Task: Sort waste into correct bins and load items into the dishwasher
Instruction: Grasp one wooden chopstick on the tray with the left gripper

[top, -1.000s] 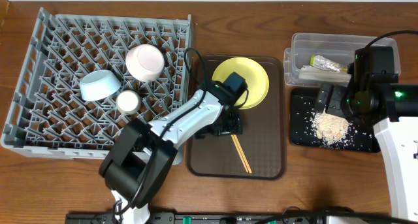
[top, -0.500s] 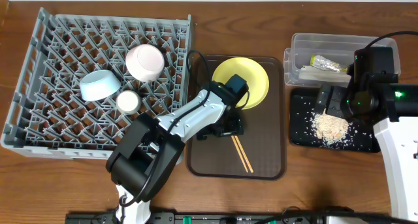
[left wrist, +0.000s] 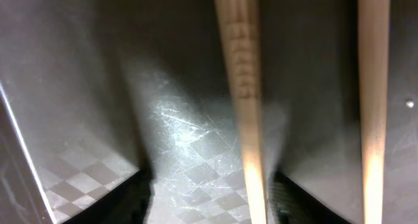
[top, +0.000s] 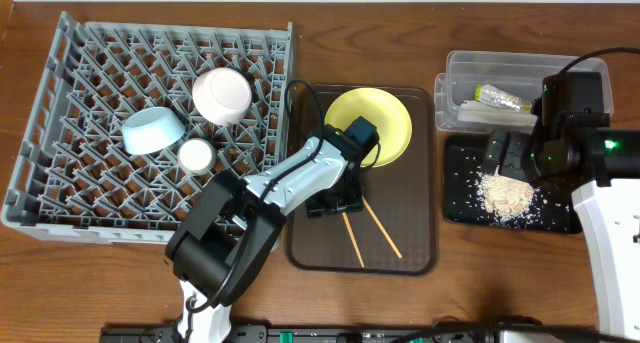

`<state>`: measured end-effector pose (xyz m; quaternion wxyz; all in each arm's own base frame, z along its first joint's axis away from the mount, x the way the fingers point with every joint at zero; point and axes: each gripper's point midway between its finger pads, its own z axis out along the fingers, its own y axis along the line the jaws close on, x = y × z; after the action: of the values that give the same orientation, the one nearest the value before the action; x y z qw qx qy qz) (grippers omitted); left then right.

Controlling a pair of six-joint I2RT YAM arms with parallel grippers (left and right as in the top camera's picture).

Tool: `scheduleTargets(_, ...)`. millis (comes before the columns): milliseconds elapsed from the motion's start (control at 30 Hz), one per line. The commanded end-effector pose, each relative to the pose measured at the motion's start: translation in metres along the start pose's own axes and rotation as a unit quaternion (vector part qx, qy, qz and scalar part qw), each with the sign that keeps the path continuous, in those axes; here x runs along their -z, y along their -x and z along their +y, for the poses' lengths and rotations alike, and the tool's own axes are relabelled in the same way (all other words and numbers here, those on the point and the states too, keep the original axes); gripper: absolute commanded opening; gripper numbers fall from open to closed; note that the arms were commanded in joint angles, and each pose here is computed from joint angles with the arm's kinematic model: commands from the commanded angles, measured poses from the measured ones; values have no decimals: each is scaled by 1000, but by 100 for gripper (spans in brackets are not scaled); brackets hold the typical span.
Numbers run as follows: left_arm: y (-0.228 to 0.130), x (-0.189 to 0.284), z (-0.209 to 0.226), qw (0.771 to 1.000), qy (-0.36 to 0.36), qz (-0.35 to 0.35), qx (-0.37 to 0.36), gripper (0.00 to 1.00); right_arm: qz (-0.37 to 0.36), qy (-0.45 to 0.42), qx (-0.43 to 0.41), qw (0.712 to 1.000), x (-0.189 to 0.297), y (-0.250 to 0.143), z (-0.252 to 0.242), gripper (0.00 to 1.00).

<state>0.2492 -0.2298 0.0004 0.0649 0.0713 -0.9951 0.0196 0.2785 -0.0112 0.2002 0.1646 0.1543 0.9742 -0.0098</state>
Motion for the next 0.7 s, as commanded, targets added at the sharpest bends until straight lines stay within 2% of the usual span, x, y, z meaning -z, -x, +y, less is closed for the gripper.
scheduleTargets(0, -3, -12, 4, 1000, 11, 12, 1, 53, -3, -1, 2, 1000, 2, 1, -2, 99)
scheduleTargets(100, -2, -12, 3, 1000, 10, 11, 1, 42, -3, -1, 2, 1000, 2, 1, -2, 99)
scheduleTargets(200, -2, -12, 3, 1000, 10, 11, 1, 27, -3, -1, 2, 1000, 2, 1, -2, 99)
scheduleTargets(333, -2, -12, 3, 1000, 10, 11, 1, 20, 1, -3, 2, 1000, 2, -1, -2, 99)
scheduleTargets(433, -2, -12, 3, 1000, 10, 11, 2, 19, 1, -3, 2, 1000, 2, -1, -2, 99)
scheduleTargets(467, -2, -12, 3, 1000, 10, 11, 2, 14, 2, -3, 2, 1000, 2, -1, -2, 99)
scheduleTargets(667, -1, -10, 3, 1000, 8, 9, 2, 10, 2, -3, 2, 1000, 2, -2, -2, 99)
